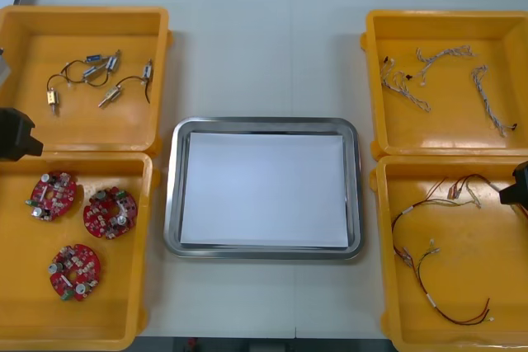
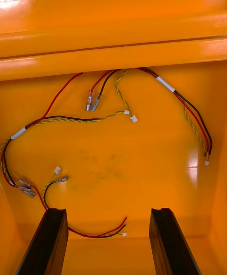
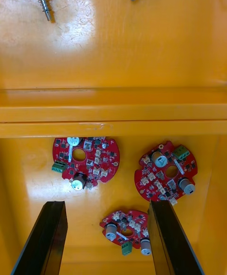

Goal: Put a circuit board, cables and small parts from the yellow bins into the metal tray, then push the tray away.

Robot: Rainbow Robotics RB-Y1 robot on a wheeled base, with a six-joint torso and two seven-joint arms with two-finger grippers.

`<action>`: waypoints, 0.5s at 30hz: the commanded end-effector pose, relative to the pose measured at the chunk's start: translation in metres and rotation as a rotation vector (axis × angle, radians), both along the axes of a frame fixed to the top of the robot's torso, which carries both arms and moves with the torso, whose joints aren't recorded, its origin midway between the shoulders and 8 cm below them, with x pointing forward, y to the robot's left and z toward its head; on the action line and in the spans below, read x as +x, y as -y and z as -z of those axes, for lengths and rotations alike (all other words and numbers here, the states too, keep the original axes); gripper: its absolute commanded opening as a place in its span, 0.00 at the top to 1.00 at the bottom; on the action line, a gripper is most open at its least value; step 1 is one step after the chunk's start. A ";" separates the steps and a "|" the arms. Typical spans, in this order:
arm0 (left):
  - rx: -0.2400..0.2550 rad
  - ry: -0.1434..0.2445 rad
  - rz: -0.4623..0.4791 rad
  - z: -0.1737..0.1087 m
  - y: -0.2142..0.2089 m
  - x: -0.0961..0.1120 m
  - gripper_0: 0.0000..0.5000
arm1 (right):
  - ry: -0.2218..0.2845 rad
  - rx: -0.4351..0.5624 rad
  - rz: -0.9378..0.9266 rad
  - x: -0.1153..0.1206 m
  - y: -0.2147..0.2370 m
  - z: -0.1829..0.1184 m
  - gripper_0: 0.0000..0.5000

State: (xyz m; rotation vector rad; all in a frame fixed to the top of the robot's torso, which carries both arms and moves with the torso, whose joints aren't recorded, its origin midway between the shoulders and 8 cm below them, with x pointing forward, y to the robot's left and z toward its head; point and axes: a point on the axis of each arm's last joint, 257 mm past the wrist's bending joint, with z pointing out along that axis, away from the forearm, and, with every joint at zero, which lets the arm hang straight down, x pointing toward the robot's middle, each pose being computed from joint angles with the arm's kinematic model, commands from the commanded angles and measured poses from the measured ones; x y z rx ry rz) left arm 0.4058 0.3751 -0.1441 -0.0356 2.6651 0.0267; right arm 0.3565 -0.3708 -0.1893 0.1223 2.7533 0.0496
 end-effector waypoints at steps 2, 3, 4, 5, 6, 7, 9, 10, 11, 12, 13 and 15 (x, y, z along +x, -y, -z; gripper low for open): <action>0.046 -0.019 0.032 0.007 -0.015 -0.014 0.00 | 0.015 0.022 0.055 0.004 0.008 -0.001 0.00; 0.044 -0.020 0.037 0.008 -0.014 -0.014 0.00 | 0.018 0.019 0.066 0.005 0.010 -0.001 0.00; 0.044 -0.023 0.039 0.008 -0.014 -0.015 0.00 | 0.018 0.020 0.070 0.005 0.010 -0.001 0.00; 0.046 -0.023 0.041 0.007 -0.015 -0.015 0.00 | 0.018 0.023 0.089 0.005 0.012 0.000 0.00; 0.043 -0.023 0.045 0.007 -0.013 -0.015 0.00 | 0.012 0.035 0.117 0.005 0.012 0.001 0.00; 0.042 -0.022 0.045 0.006 -0.013 -0.015 0.00 | 0.010 0.041 0.132 0.005 0.012 0.002 0.00; 0.036 -0.022 0.052 0.006 -0.012 -0.015 0.00 | 0.003 0.069 0.189 0.005 0.010 0.006 0.00; 0.035 -0.021 0.055 0.005 -0.012 -0.015 0.00 | 0.004 0.075 0.204 0.005 0.009 0.006 0.00; 0.033 -0.019 0.058 0.004 -0.012 -0.016 0.00 | 0.003 0.086 0.238 0.005 0.008 0.008 0.00; 0.028 -0.020 0.063 0.004 -0.012 -0.017 0.00 | 0.000 0.102 0.275 0.006 0.006 0.011 0.00; 0.025 -0.021 0.067 0.004 -0.013 -0.018 0.00 | 0.001 0.117 0.311 0.007 0.004 0.013 0.00; 0.030 -0.021 0.080 0.005 -0.015 -0.022 0.00 | -0.001 0.141 0.365 0.007 0.001 0.018 0.00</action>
